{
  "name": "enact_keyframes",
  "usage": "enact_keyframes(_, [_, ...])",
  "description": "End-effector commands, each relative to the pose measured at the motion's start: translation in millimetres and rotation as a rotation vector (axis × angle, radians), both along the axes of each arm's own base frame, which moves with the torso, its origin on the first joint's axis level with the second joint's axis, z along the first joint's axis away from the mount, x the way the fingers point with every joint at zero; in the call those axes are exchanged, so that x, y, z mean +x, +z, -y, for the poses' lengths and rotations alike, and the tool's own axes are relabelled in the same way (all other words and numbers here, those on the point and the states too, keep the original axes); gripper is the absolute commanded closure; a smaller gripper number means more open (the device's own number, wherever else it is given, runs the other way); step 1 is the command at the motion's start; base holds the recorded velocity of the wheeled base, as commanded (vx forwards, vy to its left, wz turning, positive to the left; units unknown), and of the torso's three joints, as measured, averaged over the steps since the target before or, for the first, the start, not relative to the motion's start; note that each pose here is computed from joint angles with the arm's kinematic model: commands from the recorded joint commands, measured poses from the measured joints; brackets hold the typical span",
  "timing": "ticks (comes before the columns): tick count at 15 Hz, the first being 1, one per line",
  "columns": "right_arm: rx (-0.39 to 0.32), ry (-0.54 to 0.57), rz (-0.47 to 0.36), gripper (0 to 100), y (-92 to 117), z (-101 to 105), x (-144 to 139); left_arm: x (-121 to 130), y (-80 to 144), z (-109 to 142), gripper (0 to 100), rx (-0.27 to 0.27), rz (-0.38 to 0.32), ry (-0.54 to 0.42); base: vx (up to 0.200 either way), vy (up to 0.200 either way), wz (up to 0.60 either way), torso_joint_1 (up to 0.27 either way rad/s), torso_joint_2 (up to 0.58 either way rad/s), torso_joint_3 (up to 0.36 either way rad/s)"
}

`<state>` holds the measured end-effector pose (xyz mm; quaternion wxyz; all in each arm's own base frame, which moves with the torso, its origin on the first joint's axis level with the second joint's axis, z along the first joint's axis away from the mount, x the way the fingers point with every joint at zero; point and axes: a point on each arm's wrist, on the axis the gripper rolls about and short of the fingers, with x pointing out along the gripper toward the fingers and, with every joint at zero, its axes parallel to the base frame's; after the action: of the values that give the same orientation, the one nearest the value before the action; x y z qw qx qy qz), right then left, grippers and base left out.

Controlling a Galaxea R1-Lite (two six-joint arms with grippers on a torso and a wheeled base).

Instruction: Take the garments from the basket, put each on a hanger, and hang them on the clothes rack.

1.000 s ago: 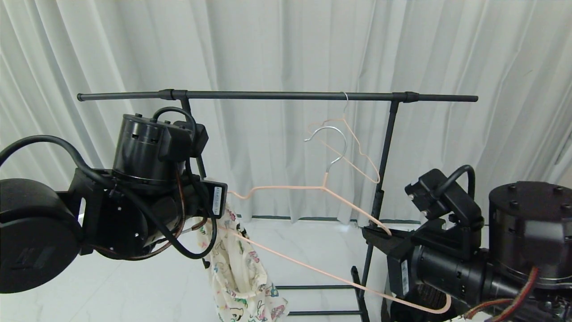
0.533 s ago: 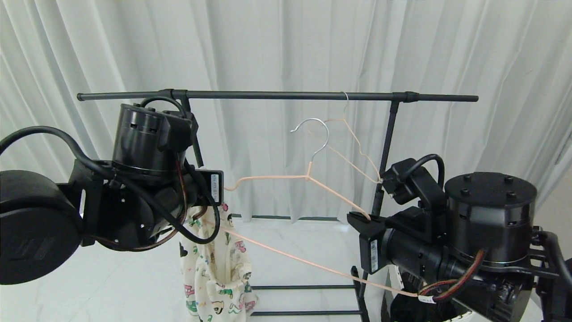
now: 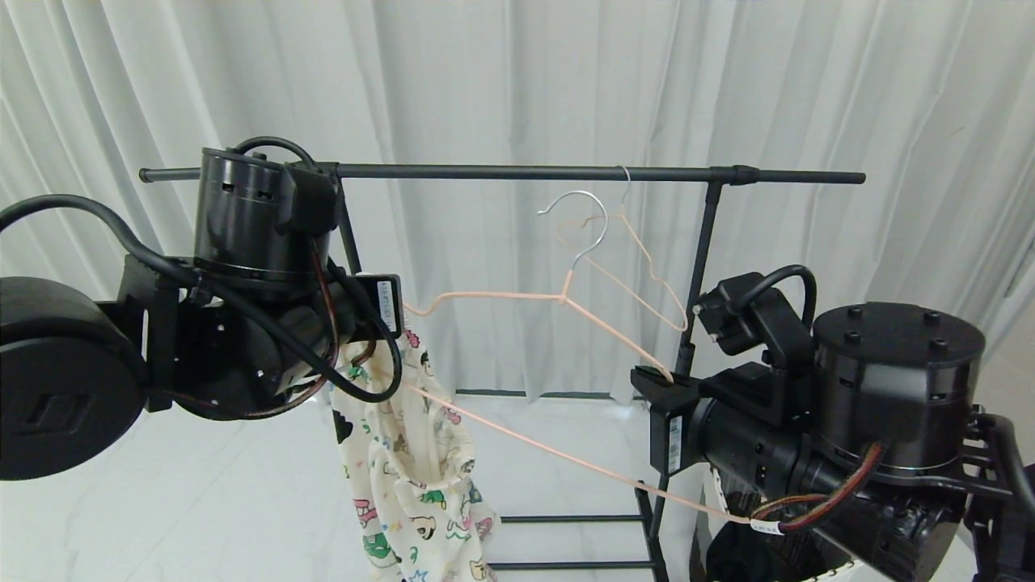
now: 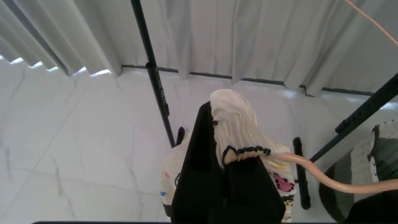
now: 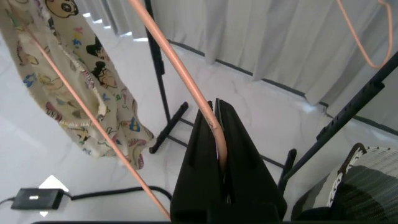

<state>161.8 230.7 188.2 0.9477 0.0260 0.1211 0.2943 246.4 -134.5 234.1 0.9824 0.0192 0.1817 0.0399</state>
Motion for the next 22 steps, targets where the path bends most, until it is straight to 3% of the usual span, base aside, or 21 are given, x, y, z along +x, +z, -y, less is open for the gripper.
enact_keyframes(1, [0.006,-0.002,0.005,100,2,1,0,1,2,-1,100,-0.003,0.005,0.007,0.000,0.000,0.00,0.000,0.00,0.000])
enact_keyframes(4, [0.003,-0.052,0.012,100,2,1,0,0,3,-2,100,-0.005,0.010,0.005,0.000,0.000,0.00,0.000,0.00,0.000])
enact_keyframes(9, [0.017,-0.013,0.014,100,4,-14,-5,-9,10,17,100,-0.020,0.028,-0.074,0.000,0.000,0.00,0.000,0.00,0.000])
enact_keyframes(15, [0.043,-0.012,0.028,100,2,-36,3,-21,17,35,100,-0.139,0.049,-0.116,0.000,0.000,0.00,0.000,0.00,0.000])
enact_keyframes(19, [0.071,0.015,0.033,100,5,-57,3,-34,21,54,100,-0.191,0.051,-0.183,0.000,0.000,0.00,0.000,0.00,0.000])
enact_keyframes(22, [0.075,0.030,0.033,100,4,-66,2,-37,20,59,100,-0.199,0.037,-0.228,0.000,0.000,0.00,0.000,0.00,0.000])
